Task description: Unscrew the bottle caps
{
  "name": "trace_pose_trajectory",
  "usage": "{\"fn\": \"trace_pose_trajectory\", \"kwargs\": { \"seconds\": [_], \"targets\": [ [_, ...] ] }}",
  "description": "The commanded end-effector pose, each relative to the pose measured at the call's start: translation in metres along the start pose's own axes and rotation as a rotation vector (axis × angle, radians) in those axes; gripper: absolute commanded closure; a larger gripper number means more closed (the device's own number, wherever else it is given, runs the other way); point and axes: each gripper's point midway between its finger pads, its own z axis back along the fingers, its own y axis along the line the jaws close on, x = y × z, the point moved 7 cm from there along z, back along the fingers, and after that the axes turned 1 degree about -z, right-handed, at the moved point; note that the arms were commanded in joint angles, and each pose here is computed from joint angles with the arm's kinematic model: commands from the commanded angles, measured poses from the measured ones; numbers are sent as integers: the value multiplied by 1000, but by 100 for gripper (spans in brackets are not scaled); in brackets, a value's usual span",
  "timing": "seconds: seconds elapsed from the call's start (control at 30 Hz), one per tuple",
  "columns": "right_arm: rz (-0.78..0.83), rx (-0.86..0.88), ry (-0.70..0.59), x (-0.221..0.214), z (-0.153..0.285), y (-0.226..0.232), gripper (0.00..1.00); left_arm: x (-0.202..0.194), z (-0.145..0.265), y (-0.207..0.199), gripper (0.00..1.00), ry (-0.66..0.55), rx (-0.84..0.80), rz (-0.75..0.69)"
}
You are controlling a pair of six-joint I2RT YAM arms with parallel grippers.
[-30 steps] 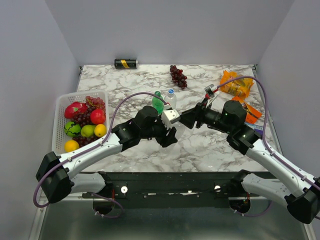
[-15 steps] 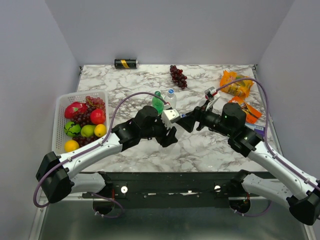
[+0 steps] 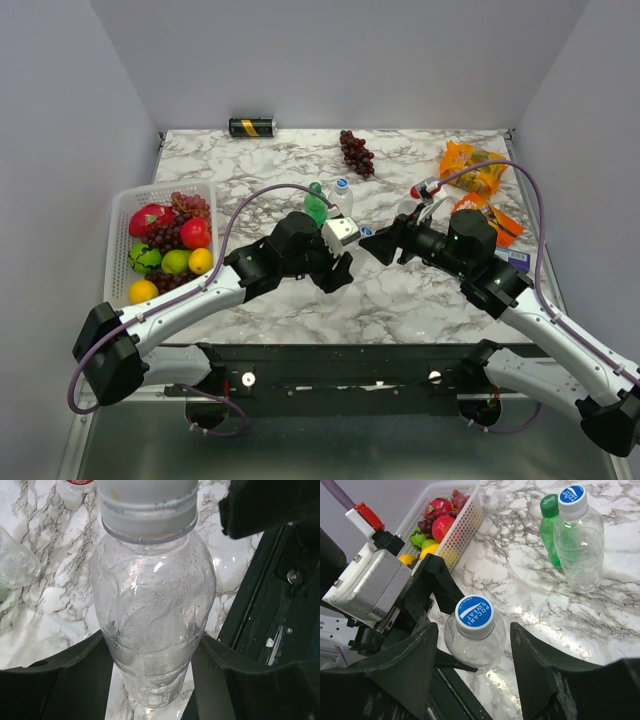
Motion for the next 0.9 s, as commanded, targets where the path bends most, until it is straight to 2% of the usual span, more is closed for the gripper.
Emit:
{"fn": "trace_pose_trajectory", "kwargs": {
  "seconds": [0.0,0.33,0.87],
  "targets": [
    [-5,25,-11,0,3,4,35,7,0,4,63,-14,41,-17],
    [-15,61,-1,-1,0,7,40,6,0,7,64,-2,70,-17],
    [-32,109,24,-5,-13,10,40,2,-7,0,63,21,40,-32]
  ]
}}
